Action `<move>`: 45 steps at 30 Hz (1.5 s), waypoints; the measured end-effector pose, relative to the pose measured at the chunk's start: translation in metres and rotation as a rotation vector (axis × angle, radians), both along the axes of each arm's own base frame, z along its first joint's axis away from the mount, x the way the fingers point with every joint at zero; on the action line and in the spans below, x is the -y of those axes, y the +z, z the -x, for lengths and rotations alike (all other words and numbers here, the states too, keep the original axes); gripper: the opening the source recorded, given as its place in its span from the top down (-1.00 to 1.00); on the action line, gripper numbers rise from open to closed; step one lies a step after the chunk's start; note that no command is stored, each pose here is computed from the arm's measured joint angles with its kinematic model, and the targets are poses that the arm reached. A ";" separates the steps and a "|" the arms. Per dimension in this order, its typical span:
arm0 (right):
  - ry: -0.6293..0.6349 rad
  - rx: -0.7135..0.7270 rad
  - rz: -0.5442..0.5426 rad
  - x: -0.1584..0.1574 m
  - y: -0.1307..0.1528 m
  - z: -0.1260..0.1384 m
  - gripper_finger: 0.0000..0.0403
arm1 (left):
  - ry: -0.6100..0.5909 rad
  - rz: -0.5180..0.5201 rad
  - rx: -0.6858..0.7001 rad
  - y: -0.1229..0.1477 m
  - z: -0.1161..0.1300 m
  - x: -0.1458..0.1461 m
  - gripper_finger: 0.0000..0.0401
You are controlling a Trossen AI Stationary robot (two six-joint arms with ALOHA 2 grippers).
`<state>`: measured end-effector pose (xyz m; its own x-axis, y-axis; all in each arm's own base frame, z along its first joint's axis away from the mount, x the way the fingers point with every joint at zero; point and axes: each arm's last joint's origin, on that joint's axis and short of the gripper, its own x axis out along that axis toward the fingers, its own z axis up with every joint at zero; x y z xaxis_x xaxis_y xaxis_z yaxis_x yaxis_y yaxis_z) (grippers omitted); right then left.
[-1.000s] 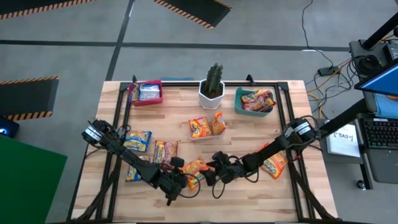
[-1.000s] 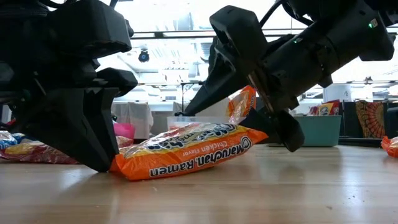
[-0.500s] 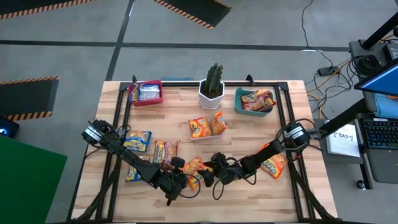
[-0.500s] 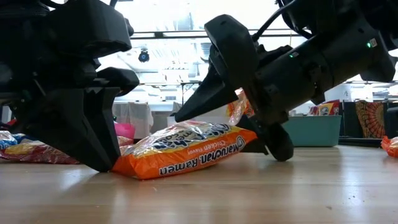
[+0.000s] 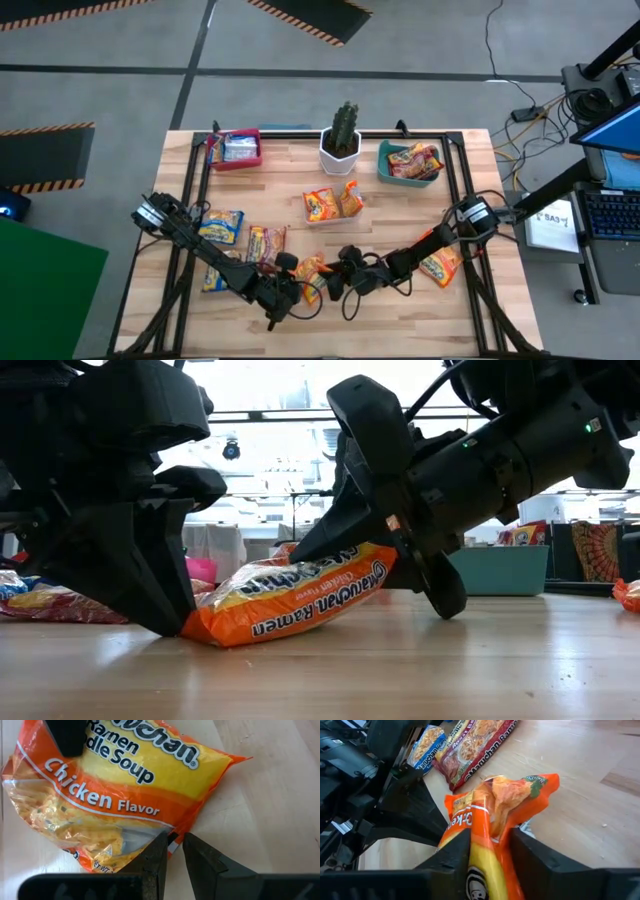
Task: Sort Maruchan noodles
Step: Put the orange noodle pack into the transparent bin
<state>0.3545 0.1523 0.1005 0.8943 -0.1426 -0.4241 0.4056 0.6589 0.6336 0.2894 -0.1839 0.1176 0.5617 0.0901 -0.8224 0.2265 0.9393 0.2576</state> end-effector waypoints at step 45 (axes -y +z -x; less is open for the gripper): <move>0.088 0.196 0.279 0.012 0.076 -0.002 0.96 | 0.124 -0.175 0.557 0.180 0.086 -0.069 0.74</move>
